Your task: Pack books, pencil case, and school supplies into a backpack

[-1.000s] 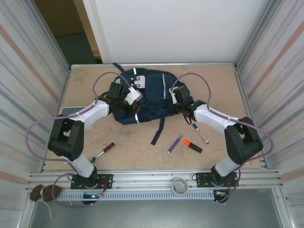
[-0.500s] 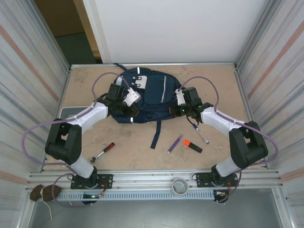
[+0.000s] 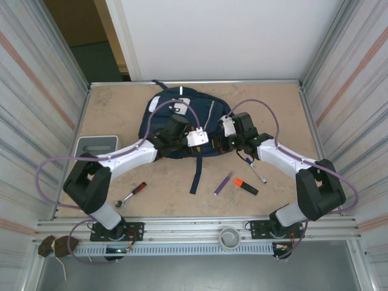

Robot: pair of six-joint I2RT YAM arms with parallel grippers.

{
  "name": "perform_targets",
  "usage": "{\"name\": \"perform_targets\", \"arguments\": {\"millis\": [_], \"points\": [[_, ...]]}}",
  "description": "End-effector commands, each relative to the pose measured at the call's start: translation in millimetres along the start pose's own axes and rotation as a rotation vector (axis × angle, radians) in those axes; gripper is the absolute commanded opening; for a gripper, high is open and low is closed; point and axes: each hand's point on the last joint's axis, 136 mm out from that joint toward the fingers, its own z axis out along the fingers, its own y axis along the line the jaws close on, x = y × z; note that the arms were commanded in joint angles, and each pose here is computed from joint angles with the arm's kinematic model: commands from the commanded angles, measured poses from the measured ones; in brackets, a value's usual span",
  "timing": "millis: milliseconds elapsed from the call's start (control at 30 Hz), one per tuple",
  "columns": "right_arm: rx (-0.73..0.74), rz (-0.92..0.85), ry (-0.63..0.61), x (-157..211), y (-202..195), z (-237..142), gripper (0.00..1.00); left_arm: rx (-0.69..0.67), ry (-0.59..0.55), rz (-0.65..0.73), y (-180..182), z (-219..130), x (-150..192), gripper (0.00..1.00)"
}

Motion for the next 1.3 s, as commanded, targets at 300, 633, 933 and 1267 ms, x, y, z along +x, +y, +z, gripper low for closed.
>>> {"name": "perform_targets", "arguments": {"millis": [300, 633, 933, 1267], "points": [[0.041, 0.011, -0.057, -7.4, -13.1, -30.6, 0.0, -0.079, -0.009, 0.076, 28.4, 2.1, 14.8, 0.12], [0.198, 0.115, -0.036, -14.8, -54.2, -30.2, 0.0, -0.104, -0.099, -0.133, 50.9, -29.0, 62.4, 0.11], [0.019, 0.015, -0.072, -23.3, 1.0, -22.4, 0.0, -0.036, -0.162, -0.16, 35.3, -44.0, 37.0, 0.5], [-0.031, 0.017, -0.085, -24.8, 8.3, -18.5, 0.0, -0.03, -0.104, 0.016, 8.6, -29.6, 0.4, 0.68]]}}
